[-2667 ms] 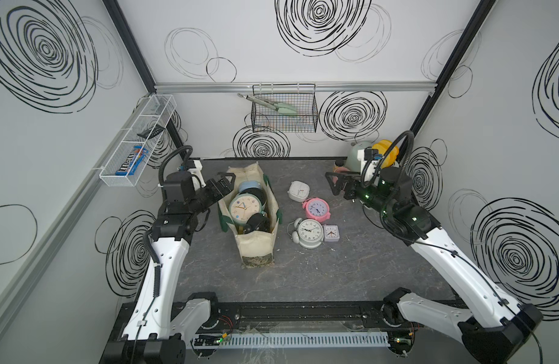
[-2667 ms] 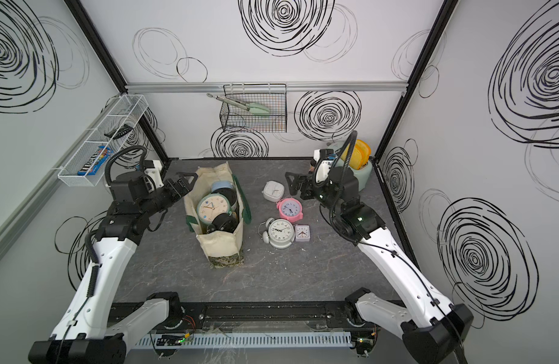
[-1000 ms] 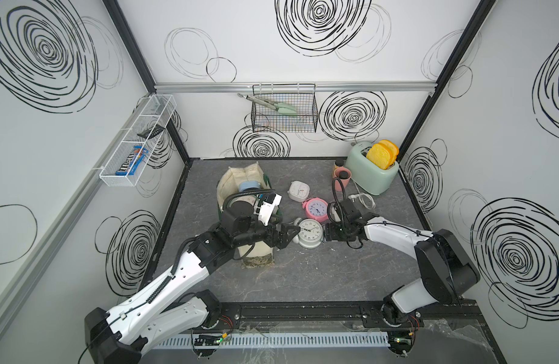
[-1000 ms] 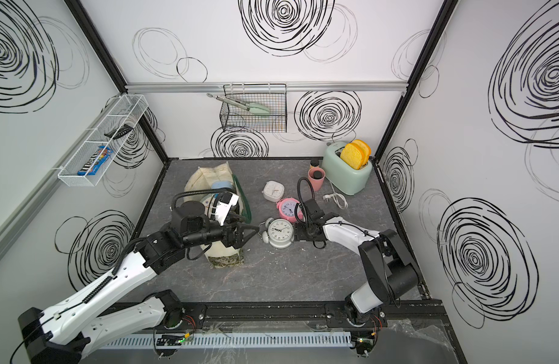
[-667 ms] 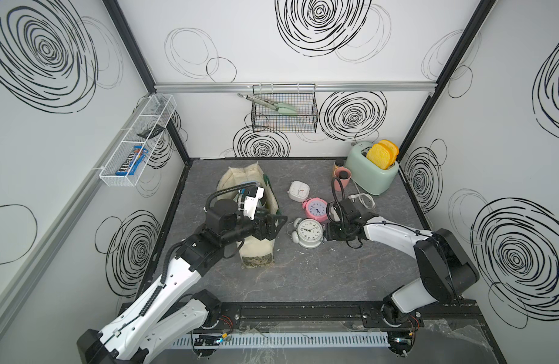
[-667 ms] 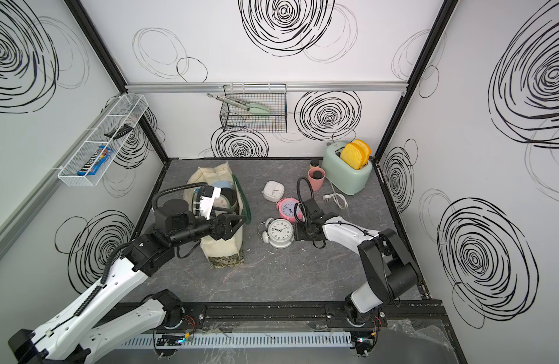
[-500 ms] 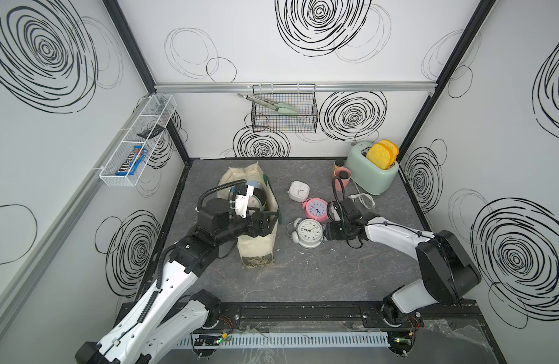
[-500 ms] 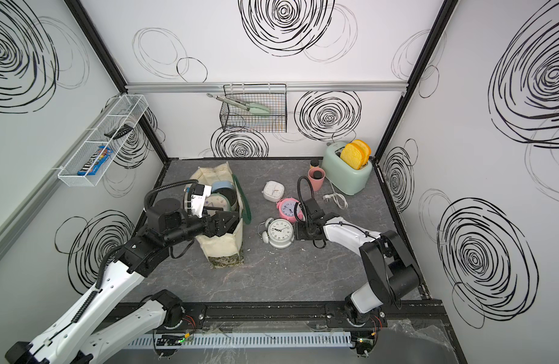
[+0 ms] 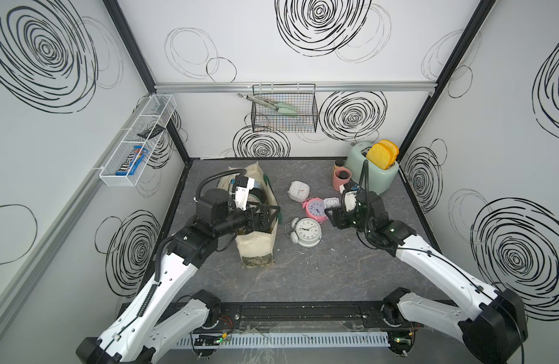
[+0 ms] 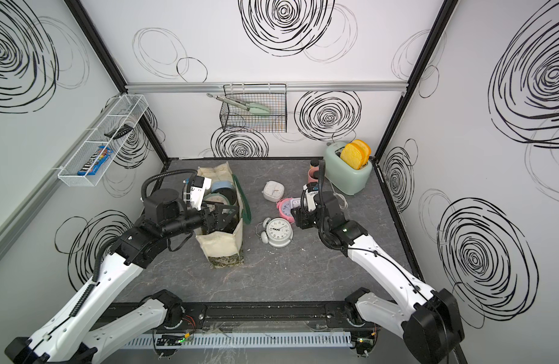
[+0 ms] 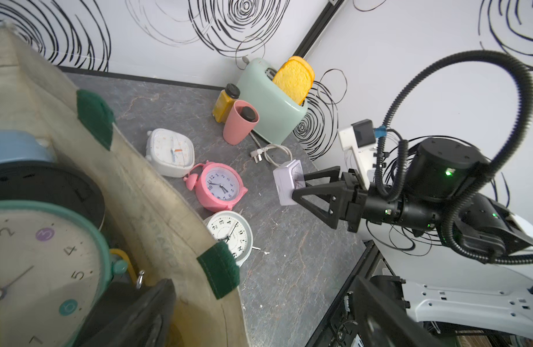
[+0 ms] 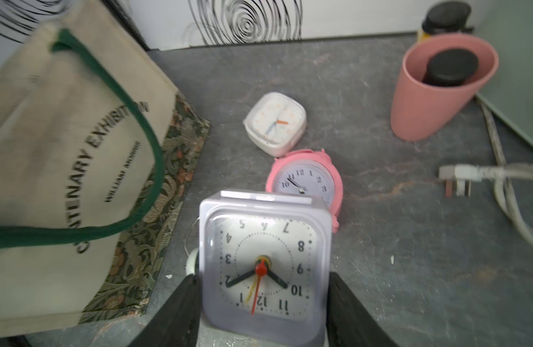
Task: Put the alarm clock into the canvas bag
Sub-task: Pick up the alarm from the center of the board.
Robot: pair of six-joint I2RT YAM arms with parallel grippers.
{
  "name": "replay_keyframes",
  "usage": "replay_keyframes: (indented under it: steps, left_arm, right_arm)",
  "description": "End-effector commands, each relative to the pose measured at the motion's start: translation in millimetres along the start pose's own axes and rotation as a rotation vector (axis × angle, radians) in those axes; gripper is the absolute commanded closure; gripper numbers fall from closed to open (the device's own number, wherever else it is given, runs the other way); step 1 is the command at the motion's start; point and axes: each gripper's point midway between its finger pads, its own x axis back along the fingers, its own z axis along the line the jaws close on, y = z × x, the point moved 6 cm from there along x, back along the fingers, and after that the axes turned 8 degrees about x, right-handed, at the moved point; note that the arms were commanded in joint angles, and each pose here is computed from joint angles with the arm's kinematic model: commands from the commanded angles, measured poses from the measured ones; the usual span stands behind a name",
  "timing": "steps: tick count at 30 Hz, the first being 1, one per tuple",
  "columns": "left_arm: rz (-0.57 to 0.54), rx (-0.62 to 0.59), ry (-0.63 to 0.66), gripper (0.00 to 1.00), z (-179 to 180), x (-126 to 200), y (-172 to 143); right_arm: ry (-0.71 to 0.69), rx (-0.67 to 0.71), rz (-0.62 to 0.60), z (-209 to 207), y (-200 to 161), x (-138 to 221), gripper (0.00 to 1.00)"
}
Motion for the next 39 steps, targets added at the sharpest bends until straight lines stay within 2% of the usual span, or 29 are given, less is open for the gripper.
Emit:
replay_keyframes:
  steps: [1,4,7,9,14,20,28,37,39]
  left_arm:
    - [0.012,-0.037,-0.068,0.04,-19,-3,16]
    - [0.056,-0.083,-0.09,0.04,-29,-10,19]
    - [0.106,-0.122,-0.065,0.02,-34,-20,21]
    - [0.138,-0.149,-0.057,0.01,-39,-25,20]
    - [0.224,-0.17,-0.089,0.1,-51,-37,12]
    - [0.304,-0.171,-0.096,0.15,-56,-49,-3]
    - [0.333,-0.14,-0.062,0.32,-53,-57,-10]
    - [0.354,-0.097,-0.067,0.6,-51,-60,-13]
    - [0.352,-0.086,-0.054,0.65,-50,-61,-12]
  right_arm:
    - [0.115,0.164,-0.189,32,34,22,0.62]
    - [0.171,0.299,-0.298,61,44,39,0.64]
    - [0.215,0.41,-0.355,83,46,49,0.65]
    - [0.233,0.464,-0.368,93,46,51,0.65]
    - [0.276,0.579,-0.4,115,42,55,0.65]
    - [0.273,0.627,-0.407,126,39,53,0.66]
    - [0.262,0.636,-0.402,127,37,51,0.66]
    - [0.272,0.644,-0.394,128,34,49,0.66]
    - [0.271,0.639,-0.392,128,35,49,0.62]
